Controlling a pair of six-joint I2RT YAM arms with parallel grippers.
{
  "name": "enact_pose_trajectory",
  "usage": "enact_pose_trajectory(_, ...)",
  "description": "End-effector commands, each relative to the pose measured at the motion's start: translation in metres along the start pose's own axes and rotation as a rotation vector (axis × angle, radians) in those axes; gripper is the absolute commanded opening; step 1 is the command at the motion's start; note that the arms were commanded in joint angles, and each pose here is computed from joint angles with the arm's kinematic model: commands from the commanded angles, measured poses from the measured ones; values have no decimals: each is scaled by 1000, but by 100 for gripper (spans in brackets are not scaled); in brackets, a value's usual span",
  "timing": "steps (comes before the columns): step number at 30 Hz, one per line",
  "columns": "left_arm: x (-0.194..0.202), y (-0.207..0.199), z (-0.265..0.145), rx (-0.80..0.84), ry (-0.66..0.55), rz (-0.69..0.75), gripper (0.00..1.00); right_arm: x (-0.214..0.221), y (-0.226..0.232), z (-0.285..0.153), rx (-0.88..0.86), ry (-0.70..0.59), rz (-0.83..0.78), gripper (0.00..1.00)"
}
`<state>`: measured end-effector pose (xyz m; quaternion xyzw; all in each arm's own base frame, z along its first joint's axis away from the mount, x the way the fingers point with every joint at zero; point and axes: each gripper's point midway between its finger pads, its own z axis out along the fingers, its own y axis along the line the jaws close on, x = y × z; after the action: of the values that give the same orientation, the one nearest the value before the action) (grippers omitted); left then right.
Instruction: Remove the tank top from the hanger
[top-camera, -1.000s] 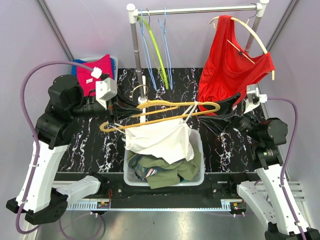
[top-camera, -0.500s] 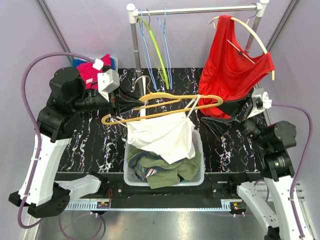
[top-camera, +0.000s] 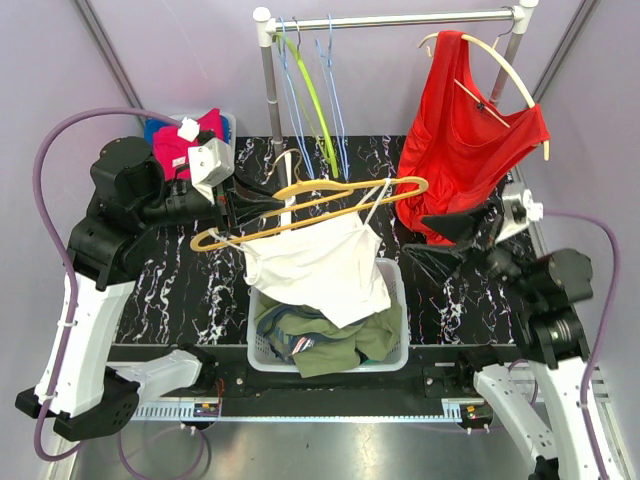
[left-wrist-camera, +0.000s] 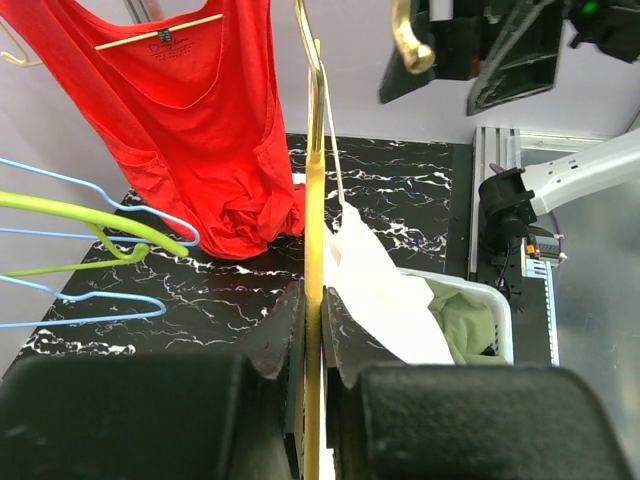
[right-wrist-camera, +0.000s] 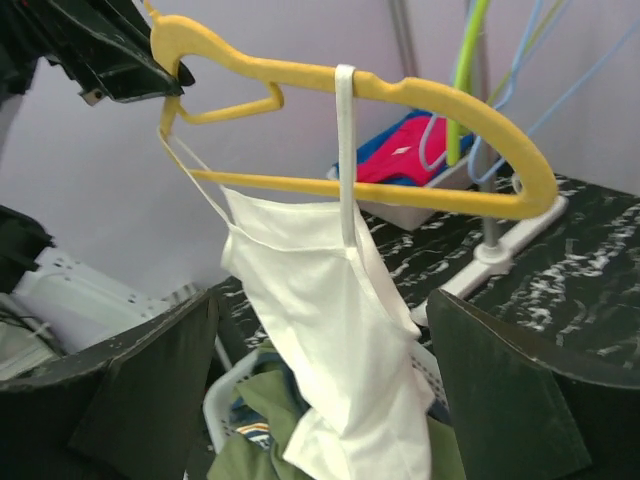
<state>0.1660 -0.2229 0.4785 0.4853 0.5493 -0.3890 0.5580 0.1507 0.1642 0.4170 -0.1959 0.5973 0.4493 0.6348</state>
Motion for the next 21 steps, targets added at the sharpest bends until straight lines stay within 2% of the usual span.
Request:
enact_pose_trajectory(1,-28,-5,-7,-8,-75,71,6,-19,21,24,-209,-20,37,93)
enact_pose_trajectory(6,-21,-5,-6,-1,-65,56,6,-29,25,40,-326,-41,81,89)
enact_pose_trajectory(14,-22,-4,-4,6,-71,53,6,-25,21,54,-361,-21,119,81)
enact_pose_trajectory(21,-20,-1,2,18,-69,36,7,-17,26,69,-391,-3,124,68)
